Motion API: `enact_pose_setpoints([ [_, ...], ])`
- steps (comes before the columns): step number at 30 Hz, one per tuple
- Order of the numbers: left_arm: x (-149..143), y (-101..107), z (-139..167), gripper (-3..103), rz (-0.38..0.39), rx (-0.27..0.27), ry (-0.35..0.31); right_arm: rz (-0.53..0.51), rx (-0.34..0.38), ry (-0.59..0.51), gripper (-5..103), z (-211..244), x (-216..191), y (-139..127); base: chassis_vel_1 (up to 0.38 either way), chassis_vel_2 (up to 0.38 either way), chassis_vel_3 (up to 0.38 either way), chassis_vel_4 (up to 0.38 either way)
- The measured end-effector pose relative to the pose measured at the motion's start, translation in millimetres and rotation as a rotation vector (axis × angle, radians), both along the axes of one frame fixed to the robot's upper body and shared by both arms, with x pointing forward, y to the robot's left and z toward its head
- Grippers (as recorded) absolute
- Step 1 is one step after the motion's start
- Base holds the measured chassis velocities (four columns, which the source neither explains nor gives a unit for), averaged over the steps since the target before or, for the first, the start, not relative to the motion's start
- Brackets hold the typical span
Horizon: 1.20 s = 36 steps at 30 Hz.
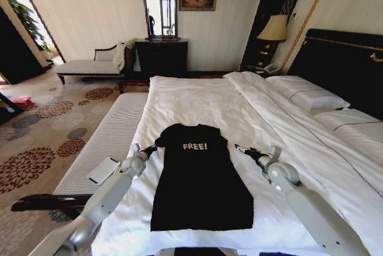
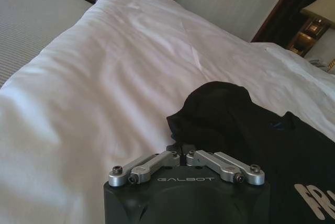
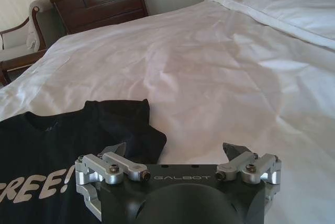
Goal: Fold the clothes on the bed.
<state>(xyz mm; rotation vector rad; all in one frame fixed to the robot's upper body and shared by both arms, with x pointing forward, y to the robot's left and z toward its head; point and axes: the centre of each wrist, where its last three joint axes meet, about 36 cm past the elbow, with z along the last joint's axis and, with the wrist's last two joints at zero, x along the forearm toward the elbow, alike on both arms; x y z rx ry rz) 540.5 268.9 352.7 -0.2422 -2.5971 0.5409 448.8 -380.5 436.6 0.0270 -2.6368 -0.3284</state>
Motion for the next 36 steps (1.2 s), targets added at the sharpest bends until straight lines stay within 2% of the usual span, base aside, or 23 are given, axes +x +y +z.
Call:
enact_pose_setpoints([
  [4, -4.7, 6.3, 10.4, 0, 0.007, -0.005, -0.017, -0.001, -0.001, -0.001, 100, 0.7, -1.1, -0.2, 0.000, 0.000, 0.000, 0.000],
  [12, -5.9, 41.3, 30.4, 0, 0.044, 0.014, -0.045, 0.003, 0.000, -0.001, 100, 0.6, -0.8, 1.4, 0.000, 0.000, 0.000, 0.000],
  [16, -10.5, 47.7, 37.9, 0, 0.042, 0.017, -0.050, 0.005, 0.000, -0.007, 100, 3.4, 2.0, 2.4, 0.000, 0.000, 0.000, 0.000],
  [24, -29.3, 47.5, 31.1, 0, 0.024, 0.037, -0.034, -0.002, 0.000, -0.005, 100, 3.7, 1.7, 0.6, 0.000, 0.000, 0.000, 0.000],
  [26, -29.1, 43.0, 33.4, 0, 0.016, 0.046, -0.047, -0.004, 0.002, -0.004, 100, 2.7, 1.0, 0.4, 0.000, 0.000, 0.000, 0.000],
  [31, -11.2, 16.3, 45.3, 0, -0.011, 0.065, -0.085, -0.002, -0.001, 0.000, 100, 0.7, -1.0, -0.1, 0.000, 0.000, 0.000, 0.000],
  [32, -4.7, 3.6, 51.1, 0, -0.030, 0.065, -0.097, 0.000, -0.005, -0.001, 100, 1.4, -1.1, -1.1, 0.000, 0.000, 0.000, 0.000],
  [33, 0.5, -24.2, 63.6, 0, -0.078, 0.063, -0.116, 0.004, -0.008, -0.005, 100, 3.5, -1.1, -1.2, 0.000, 0.000, 0.000, 0.000],
  [35, -2.0, -41.4, 68.2, 0, -0.111, 0.064, -0.121, 0.005, -0.008, -0.006, 100, 4.0, -1.2, -1.0, 0.000, 0.000, 0.000, 0.000],
  [36, -2.0, -41.4, 68.2, 0, -0.111, 0.064, -0.121, 0.005, -0.008, -0.006, 100, 4.0, -1.2, -1.0, 0.000, 0.000, 0.000, 0.000],
])
